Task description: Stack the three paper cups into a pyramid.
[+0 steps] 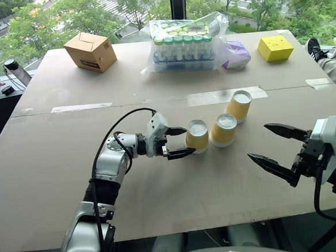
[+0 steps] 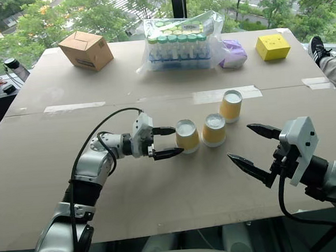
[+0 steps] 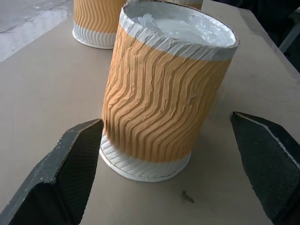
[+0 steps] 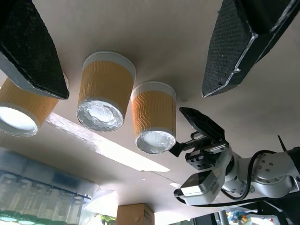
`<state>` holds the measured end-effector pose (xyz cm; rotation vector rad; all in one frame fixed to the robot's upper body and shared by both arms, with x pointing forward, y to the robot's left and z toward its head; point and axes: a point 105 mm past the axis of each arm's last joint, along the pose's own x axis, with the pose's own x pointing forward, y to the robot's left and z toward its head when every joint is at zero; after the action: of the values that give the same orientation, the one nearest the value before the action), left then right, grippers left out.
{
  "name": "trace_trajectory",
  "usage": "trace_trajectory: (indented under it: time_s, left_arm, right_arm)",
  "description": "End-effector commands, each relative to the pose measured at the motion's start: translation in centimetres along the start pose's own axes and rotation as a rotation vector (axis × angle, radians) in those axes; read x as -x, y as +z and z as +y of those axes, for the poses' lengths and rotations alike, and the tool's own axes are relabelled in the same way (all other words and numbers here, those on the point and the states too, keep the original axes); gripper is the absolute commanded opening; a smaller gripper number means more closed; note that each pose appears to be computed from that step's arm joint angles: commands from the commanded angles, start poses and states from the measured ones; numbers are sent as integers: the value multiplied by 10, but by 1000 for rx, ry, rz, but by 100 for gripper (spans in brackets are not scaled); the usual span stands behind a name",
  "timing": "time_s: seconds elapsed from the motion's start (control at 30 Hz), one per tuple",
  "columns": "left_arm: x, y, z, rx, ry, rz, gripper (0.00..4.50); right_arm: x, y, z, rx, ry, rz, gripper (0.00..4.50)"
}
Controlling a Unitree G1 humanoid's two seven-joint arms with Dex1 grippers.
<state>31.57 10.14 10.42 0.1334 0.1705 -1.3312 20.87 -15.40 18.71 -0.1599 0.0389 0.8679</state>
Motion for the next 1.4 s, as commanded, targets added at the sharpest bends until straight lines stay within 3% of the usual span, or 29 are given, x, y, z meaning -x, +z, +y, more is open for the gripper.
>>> trace_trajectory:
  time_s: [0.03, 0.23, 0.37, 0.47, 0.77, 1.07, 1.33, 1.4]
  left_arm:
    - [5, 13, -2, -36, 14, -38, 445]
    - [23, 4, -12, -31, 40, -23, 445]
    - [38, 0, -24, 1, 73, -41, 445]
    - [52, 8, -36, 40, 83, -109, 445]
    - [77, 23, -62, 16, 162, -170, 445]
    - [94, 29, -91, 51, 144, -193, 445]
    - [100, 41, -99, 35, 127, -198, 445]
    - [98, 44, -98, 33, 125, -202, 450]
  right_arm:
    - [-2, 5, -3, 36, 7, -20, 450]
    - [-14, 0, -21, 60, -18, 6, 450]
    - [-29, -11, -54, 66, -113, 53, 450]
    - [-47, -13, -82, 70, -179, 55, 450]
    - [-83, -12, -128, 15, -228, 32, 450]
    - [-115, -15, -130, -72, -136, 17, 450]
    - [-126, -24, -136, -81, -134, 48, 450]
    - [-126, -25, -139, -85, -146, 47, 393]
